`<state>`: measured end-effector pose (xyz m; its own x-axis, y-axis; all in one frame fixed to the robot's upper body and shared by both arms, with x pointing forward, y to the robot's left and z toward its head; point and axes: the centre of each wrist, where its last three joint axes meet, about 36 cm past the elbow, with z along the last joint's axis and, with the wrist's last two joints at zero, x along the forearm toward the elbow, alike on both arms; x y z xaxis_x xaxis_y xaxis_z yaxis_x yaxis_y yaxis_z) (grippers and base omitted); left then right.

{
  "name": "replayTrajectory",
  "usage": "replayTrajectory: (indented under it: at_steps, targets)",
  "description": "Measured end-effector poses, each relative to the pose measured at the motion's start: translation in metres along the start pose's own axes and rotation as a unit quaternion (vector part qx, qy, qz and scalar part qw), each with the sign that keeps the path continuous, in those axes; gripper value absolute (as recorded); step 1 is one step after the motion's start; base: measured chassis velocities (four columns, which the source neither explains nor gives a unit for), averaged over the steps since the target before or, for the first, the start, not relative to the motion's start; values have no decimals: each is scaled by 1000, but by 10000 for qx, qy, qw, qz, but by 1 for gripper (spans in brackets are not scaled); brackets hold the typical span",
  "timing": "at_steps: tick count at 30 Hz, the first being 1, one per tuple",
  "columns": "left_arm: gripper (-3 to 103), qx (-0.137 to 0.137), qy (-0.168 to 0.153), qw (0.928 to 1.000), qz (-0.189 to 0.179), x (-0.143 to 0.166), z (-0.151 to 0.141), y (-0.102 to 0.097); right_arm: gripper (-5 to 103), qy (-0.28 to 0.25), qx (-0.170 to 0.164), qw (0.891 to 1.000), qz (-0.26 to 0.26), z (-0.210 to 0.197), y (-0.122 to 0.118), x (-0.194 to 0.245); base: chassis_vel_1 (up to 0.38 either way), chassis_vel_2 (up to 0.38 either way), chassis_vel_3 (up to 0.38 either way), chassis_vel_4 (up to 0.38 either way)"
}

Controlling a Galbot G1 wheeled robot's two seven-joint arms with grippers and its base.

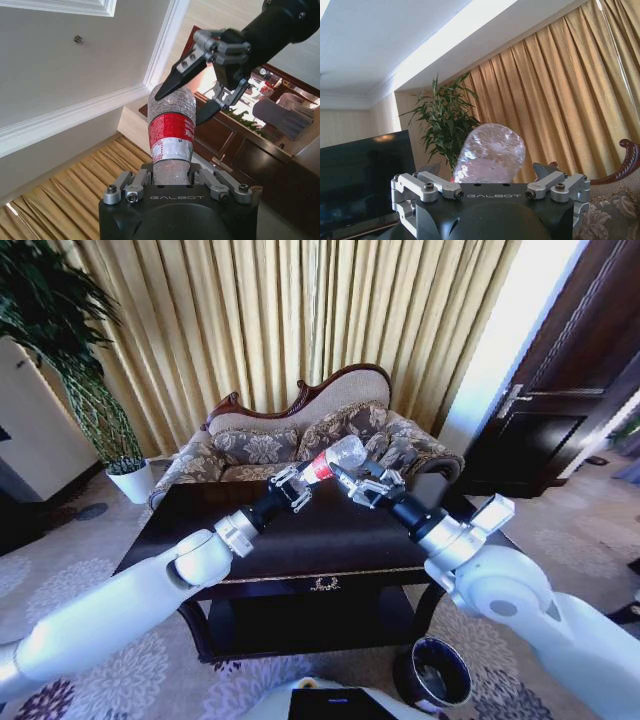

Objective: Move to the front of the table and place the trash on the table into the trash bin.

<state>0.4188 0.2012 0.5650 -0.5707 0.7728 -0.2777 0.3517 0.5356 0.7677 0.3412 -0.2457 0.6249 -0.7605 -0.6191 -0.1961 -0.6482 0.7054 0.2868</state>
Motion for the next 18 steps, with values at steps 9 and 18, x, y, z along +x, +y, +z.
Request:
replayTrajectory:
  at_steps: [9, 18]
  targets:
    - [32, 30, -17, 10000, 53, -4, -1, 0, 99, 81, 9, 10000, 7, 5, -11, -14, 0, 0, 0, 0]
    - [32, 59, 17, 9999, 90, -2, 0, -3, 73, 64, 11, 10000, -48, 4, -10, -17, 0, 0, 0, 0]
